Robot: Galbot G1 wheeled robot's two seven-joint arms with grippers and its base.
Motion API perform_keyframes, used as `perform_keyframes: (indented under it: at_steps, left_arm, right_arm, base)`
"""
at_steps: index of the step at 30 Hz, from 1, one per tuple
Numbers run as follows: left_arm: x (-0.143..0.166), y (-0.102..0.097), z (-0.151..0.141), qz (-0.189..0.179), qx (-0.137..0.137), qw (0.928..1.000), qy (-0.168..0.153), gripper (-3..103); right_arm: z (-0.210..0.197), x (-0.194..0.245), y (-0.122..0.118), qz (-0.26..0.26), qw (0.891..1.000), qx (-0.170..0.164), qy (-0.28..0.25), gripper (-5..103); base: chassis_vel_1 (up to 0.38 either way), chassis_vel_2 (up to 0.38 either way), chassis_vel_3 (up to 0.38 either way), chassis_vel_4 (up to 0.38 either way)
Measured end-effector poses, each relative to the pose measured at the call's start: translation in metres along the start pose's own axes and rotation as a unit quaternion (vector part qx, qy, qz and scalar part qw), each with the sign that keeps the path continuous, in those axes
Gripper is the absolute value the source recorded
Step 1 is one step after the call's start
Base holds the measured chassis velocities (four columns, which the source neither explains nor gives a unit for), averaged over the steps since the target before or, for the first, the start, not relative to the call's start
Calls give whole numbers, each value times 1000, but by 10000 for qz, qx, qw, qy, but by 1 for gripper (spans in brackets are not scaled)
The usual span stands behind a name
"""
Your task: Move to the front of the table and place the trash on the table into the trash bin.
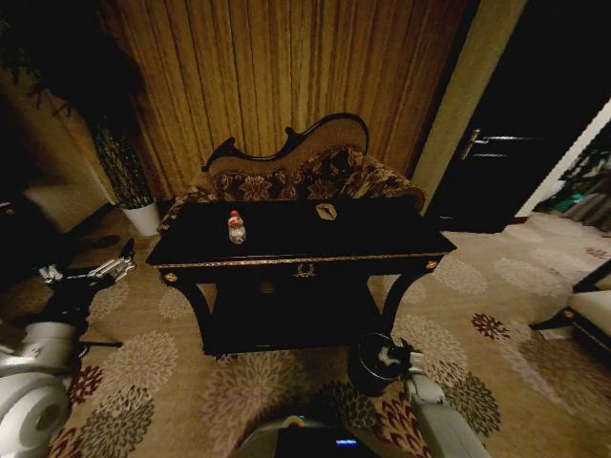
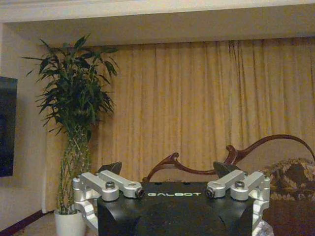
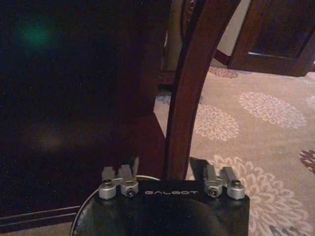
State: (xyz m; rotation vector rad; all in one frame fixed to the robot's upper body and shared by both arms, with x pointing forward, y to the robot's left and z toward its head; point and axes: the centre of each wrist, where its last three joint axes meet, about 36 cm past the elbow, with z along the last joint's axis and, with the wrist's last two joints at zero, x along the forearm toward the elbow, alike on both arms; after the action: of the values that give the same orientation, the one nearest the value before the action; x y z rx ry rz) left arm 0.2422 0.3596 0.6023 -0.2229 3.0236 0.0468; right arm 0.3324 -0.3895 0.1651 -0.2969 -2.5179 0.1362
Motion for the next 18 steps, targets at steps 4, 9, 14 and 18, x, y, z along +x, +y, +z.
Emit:
perform_keyframes:
  at_steps: [4,9,14,18]
  left_arm:
    - [0,0,0,-3,-10,10000,-9,100]
    - [0,1,0,-7,-7,10000,-14,100]
    - [0,1,0,-6,-5,10000,-18,100]
    - [0,1,-1,-2,-12,10000,-28,100]
  right_arm:
    - [-1,1,0,0,10000,-11,-19,72]
    - [-4,3,-1,-13,10000,-42,-26,89]
    - [-5,4,0,-19,10000,-57,-20,100]
    - [-5,5,0,-23,10000,-70,-12,100]
  base:
    - [0,0,0,0]
    - [0,0,0,0]
    - [0,0,0,0]
    - [0,0,0,0]
